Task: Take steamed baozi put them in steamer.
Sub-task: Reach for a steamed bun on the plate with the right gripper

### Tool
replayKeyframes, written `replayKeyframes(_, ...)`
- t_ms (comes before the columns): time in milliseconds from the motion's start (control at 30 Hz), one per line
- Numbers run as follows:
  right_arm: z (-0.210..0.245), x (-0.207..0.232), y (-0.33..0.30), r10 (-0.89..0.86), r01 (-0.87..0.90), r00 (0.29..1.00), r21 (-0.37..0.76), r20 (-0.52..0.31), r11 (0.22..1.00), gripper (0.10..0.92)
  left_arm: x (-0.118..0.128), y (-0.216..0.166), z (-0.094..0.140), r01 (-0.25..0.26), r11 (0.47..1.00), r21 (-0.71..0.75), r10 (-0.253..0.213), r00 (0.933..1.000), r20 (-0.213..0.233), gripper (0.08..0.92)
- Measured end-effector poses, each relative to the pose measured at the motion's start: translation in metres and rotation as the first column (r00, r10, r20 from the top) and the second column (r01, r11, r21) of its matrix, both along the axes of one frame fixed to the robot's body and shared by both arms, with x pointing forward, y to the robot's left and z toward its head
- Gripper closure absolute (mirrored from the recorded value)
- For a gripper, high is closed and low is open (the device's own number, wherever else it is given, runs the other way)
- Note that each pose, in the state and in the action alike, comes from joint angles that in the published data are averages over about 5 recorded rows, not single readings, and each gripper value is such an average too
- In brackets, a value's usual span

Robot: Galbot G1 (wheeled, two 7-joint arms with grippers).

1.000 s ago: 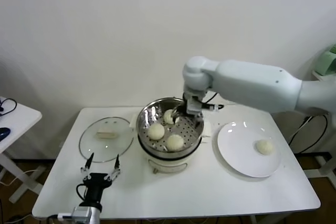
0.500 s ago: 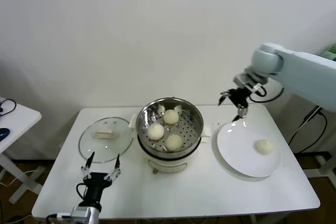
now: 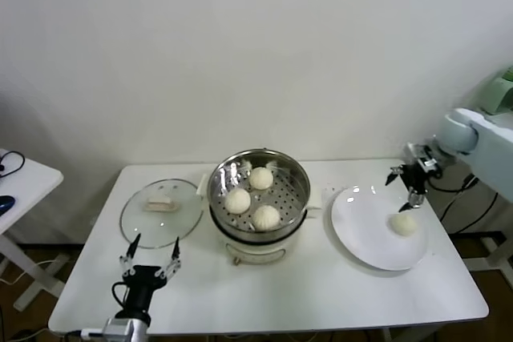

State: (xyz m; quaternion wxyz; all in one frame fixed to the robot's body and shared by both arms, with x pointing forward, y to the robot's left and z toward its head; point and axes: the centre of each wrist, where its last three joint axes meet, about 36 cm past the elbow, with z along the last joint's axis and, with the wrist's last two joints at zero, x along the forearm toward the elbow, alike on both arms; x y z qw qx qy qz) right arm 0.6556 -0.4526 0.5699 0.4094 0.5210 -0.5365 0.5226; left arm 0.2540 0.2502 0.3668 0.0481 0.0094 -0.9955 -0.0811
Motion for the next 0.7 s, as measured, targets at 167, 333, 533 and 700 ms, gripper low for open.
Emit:
replayKeyframes(167, -0.029, -0.001, -0.017, -0.037, 0.037, 0.999, -0.033, -0.014, 0.999, 0.2, -0.001, 0.002, 0.003, -0.01, 1.0, -0.003, 0.01, 0.9999, -0.001, 0.177)
replayKeyframes(333, -0.051, 0.002, -0.027, -0.06, 0.059, 0.998, -0.061, -0.021, 0.996, 0.2, -0.004, 0.004, 0.002, -0.021, 1.0, -0.004, 0.021, 0.9997, -0.01, 0.177)
replayKeyframes(533, -0.073, 0.005, -0.032, -0.079, 0.076, 0.996, -0.085, -0.032, 0.993, 0.2, -0.007, 0.004, 0.001, -0.03, 1.0, -0.006, 0.029, 0.9994, -0.018, 0.177)
replayKeyframes(700, -0.087, 0.007, -0.033, -0.089, 0.084, 0.995, -0.101, -0.046, 0.991, 0.2, -0.007, 0.004, -0.001, -0.037, 0.999, -0.005, 0.037, 0.999, -0.023, 0.177)
